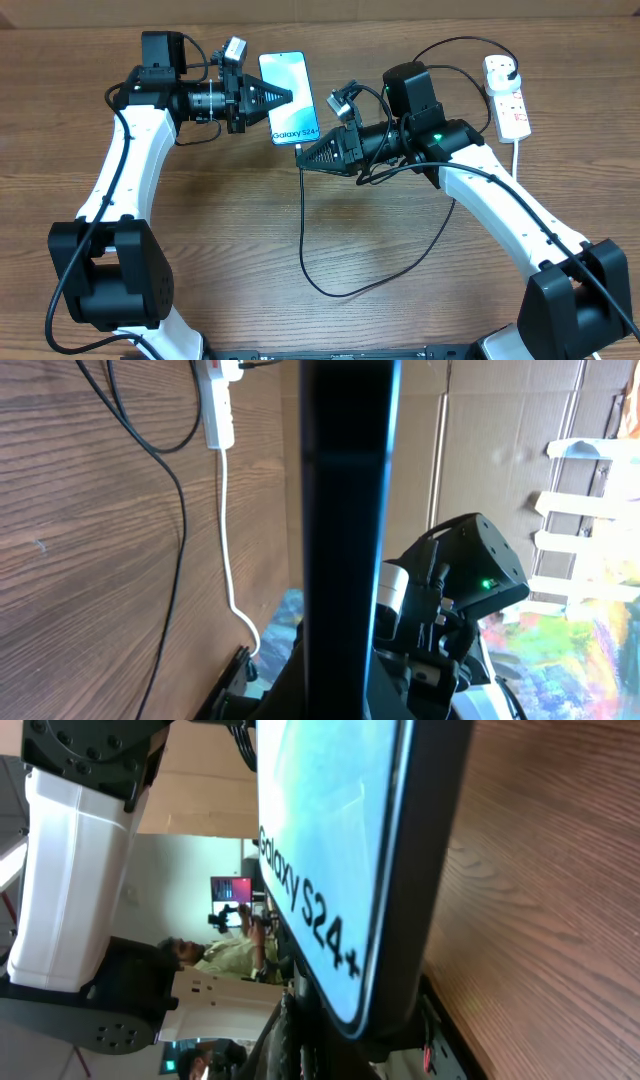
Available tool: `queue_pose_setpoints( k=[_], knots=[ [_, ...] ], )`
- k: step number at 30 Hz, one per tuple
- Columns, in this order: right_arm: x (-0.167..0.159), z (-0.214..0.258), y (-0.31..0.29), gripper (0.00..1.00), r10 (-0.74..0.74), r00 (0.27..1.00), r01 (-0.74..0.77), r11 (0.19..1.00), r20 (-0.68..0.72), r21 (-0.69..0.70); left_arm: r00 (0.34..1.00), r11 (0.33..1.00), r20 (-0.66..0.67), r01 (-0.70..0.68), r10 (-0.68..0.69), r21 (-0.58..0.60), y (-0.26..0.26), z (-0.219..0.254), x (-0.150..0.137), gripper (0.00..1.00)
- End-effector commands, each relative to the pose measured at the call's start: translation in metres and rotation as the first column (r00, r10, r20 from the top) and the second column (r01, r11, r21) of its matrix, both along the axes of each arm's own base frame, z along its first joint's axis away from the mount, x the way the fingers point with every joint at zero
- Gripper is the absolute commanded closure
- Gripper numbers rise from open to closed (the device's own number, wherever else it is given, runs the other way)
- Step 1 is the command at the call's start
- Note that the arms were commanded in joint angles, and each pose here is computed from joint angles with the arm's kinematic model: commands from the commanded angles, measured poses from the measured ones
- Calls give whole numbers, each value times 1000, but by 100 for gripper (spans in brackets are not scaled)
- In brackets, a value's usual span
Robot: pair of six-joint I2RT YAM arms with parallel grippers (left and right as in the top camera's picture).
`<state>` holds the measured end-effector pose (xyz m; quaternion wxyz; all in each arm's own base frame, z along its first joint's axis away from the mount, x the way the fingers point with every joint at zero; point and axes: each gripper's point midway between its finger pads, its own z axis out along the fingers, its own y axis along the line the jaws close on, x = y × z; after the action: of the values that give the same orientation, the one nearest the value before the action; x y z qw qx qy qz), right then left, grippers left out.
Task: Plug charger to phone and switch on socket
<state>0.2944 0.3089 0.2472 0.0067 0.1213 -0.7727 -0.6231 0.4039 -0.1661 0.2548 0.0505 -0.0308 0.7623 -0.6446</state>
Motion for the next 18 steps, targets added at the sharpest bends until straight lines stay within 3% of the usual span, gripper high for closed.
queue_pose_setpoints(
  k=[1,18],
  knots=[
    [-2,20,0,96,18,999,-20,999,50,35,999,1000,31,21,-20,-10,-3,2,-2,96],
    [-1,19,1,96,14,998,-16,999,53,32,998,999,40,40,-39,-28,-4,4,-7,96]
  ],
)
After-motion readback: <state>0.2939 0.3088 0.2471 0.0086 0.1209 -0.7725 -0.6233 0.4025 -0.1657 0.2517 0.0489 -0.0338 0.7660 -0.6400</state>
